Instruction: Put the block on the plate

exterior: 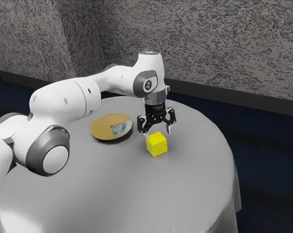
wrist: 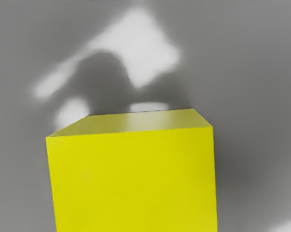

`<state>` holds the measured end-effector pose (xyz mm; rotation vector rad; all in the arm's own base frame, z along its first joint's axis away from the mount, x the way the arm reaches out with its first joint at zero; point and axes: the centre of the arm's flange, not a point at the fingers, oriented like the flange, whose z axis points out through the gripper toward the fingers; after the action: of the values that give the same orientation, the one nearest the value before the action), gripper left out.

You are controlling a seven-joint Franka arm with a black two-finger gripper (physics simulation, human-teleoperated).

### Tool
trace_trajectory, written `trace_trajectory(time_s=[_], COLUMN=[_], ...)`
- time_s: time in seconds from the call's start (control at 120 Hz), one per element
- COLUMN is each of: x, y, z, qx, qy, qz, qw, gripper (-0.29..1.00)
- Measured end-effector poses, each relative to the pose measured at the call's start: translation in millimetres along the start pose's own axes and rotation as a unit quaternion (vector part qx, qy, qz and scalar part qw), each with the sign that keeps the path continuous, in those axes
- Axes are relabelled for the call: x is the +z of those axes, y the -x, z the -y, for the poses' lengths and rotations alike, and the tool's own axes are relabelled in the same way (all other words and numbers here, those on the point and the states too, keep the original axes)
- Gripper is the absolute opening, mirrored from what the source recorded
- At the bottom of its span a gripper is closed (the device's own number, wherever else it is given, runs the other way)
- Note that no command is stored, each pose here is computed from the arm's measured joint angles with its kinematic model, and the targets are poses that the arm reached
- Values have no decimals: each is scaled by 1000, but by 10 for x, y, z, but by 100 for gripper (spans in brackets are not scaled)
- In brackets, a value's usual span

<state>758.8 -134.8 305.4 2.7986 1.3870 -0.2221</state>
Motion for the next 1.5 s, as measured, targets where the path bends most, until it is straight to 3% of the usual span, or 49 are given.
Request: trace_trajectory(time_s=[1.133,1.5], x=[547,503], y=[-136,-134], z=[33,33], qx=[-47,-51], qy=[-8,-4], qz=[11,16], qw=[999,999], gripper=[70,48])
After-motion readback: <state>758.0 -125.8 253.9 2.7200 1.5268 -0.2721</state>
